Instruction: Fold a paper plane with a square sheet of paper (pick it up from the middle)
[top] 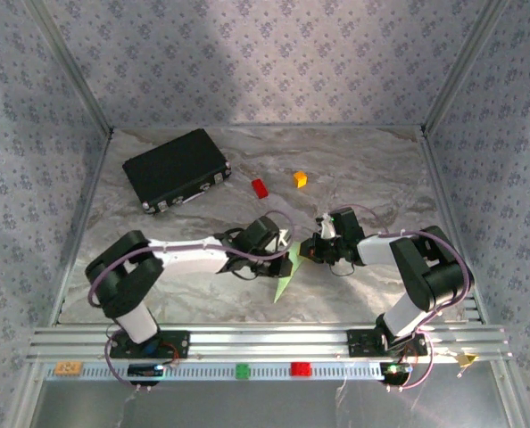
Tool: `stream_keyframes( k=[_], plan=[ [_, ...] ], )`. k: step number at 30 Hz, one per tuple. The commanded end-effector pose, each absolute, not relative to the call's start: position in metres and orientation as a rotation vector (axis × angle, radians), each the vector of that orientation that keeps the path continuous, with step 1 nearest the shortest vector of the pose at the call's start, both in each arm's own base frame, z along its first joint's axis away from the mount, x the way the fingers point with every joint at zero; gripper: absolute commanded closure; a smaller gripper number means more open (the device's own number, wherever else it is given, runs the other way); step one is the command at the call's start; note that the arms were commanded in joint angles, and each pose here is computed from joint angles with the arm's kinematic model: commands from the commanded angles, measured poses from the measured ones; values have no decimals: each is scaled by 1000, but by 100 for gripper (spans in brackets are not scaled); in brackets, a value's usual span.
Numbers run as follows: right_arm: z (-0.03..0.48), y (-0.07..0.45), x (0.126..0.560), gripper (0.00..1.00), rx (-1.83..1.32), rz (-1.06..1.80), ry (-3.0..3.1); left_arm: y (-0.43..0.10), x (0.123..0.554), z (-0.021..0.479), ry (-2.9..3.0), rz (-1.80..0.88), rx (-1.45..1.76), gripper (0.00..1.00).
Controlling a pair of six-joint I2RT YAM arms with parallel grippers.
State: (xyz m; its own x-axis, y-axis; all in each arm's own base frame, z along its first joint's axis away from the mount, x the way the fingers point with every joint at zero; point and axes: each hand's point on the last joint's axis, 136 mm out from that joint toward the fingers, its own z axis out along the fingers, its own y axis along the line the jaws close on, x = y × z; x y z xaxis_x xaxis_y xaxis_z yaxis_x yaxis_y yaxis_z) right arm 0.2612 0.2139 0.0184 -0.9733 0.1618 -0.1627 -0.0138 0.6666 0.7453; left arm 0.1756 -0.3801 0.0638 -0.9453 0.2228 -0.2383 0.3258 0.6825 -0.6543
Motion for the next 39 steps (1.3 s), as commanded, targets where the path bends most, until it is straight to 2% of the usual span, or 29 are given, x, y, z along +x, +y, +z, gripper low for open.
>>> stream_keyframes(
  k=[1, 8, 14, 20, 27, 39],
  plan=[
    [-10, 191, 253, 99, 203, 1017, 2768, -401, 179, 65, 2745, -1194, 477, 96],
    [-10, 190, 252, 99, 200, 1011, 2767, -402, 176, 37, 2802, -1188, 460, 96],
    [-11, 190, 252, 99, 202, 1014, 2770, -370, 151, 6, 2921, -1078, 477, 96],
    [-12, 189, 252, 99, 204, 1010, 2771, -340, 128, -5, 2975, -993, 492, 97],
    [-12, 190, 252, 99, 202, 1014, 2771, -329, 122, 10, 2948, -963, 522, 97],
    [-7, 192, 255, 99, 196, 1030, 2756, -355, 164, 56, 2757, -1073, 421, 96]
  ],
)
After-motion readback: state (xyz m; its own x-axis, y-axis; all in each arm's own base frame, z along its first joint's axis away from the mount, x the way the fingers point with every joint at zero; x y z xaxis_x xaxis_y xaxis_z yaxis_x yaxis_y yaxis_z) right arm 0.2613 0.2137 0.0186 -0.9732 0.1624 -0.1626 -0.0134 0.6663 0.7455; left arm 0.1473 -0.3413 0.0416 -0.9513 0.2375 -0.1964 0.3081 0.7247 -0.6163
